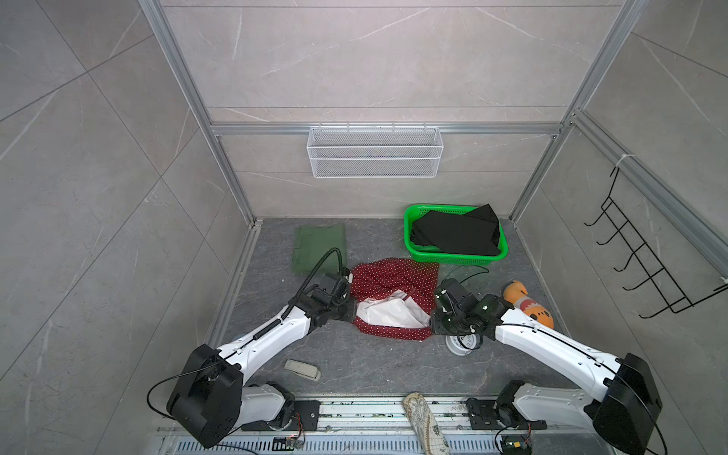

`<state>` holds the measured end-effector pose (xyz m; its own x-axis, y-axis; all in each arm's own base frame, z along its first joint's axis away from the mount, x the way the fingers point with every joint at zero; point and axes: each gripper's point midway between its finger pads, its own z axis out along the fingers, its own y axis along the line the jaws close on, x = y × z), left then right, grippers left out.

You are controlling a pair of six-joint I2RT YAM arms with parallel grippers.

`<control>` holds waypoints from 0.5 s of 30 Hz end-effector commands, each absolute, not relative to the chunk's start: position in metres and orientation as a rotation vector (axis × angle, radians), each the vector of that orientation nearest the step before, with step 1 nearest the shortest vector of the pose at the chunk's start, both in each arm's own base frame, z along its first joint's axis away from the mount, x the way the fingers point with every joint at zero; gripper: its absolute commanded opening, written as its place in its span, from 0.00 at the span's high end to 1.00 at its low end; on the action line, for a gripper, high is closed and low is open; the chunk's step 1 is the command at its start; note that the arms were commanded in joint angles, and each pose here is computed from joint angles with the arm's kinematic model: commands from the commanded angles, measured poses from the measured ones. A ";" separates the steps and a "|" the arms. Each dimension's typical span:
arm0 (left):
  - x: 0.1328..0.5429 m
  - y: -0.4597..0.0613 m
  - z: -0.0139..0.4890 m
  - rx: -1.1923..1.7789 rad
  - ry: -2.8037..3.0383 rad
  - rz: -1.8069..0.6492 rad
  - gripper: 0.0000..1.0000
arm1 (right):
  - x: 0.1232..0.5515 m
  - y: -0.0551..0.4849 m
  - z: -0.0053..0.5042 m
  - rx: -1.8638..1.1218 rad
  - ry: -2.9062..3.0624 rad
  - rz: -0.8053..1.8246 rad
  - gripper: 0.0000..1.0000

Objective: Fold and stack skirts
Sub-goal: Flatten out the skirt at the center of the table.

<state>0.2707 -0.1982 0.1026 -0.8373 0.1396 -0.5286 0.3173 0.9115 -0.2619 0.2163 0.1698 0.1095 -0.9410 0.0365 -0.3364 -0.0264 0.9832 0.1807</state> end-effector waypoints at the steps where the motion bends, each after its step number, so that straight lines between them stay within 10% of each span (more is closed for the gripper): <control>1: 0.276 -0.211 0.115 0.370 2.503 -0.517 1.00 | 0.212 0.166 0.104 0.100 2.812 0.173 0.47; 15: 0.270 -0.214 0.106 0.388 2.510 -0.523 1.00 | 0.236 0.183 0.119 0.168 2.702 0.201 0.47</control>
